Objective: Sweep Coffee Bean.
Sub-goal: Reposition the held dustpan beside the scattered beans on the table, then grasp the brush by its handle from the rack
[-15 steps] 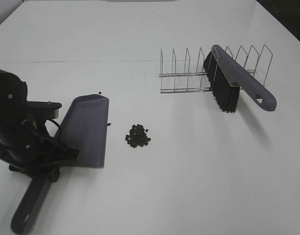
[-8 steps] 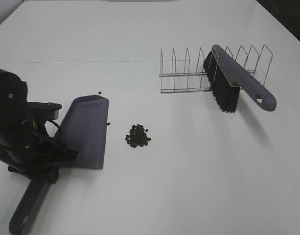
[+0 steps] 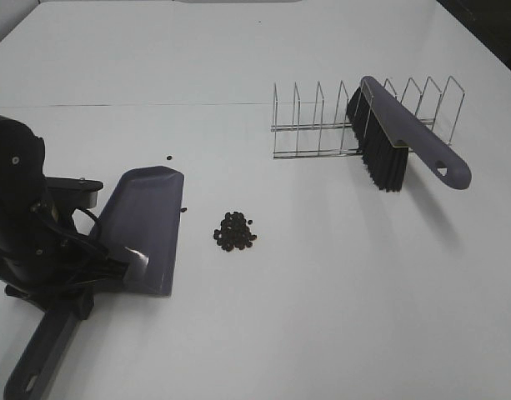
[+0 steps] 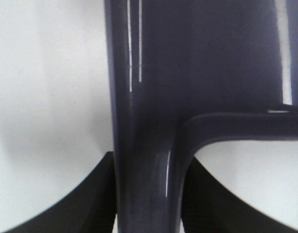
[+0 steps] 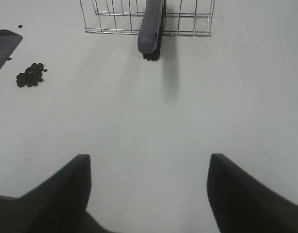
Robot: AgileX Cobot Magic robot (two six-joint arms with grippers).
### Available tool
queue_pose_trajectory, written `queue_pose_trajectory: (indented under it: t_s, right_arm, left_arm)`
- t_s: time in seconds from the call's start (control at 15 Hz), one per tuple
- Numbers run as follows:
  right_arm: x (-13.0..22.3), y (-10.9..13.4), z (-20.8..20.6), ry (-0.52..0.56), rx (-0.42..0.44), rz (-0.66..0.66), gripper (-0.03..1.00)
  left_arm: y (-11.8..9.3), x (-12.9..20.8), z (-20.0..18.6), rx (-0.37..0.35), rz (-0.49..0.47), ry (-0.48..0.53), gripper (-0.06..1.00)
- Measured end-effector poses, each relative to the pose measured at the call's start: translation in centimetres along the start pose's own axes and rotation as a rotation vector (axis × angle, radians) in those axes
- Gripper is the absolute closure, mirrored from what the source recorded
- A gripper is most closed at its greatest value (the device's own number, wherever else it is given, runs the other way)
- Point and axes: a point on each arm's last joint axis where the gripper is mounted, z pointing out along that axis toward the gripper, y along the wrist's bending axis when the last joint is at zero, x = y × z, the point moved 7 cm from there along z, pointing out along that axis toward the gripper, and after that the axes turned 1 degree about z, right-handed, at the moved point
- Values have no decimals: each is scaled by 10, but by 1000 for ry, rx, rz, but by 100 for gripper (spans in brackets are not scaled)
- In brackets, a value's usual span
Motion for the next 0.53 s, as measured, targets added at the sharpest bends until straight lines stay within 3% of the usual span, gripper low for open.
queue_pose_trajectory:
  t_s: [0.27,0.53]
  right_arm:
    - [0,4,1,6,-24,18,38]
    - [-19,5,9,128,-24,28,38]
  left_arm:
    - [1,1,-6,-5,3,-3,63]
    - [3,1,-9,-17,15,-13,63]
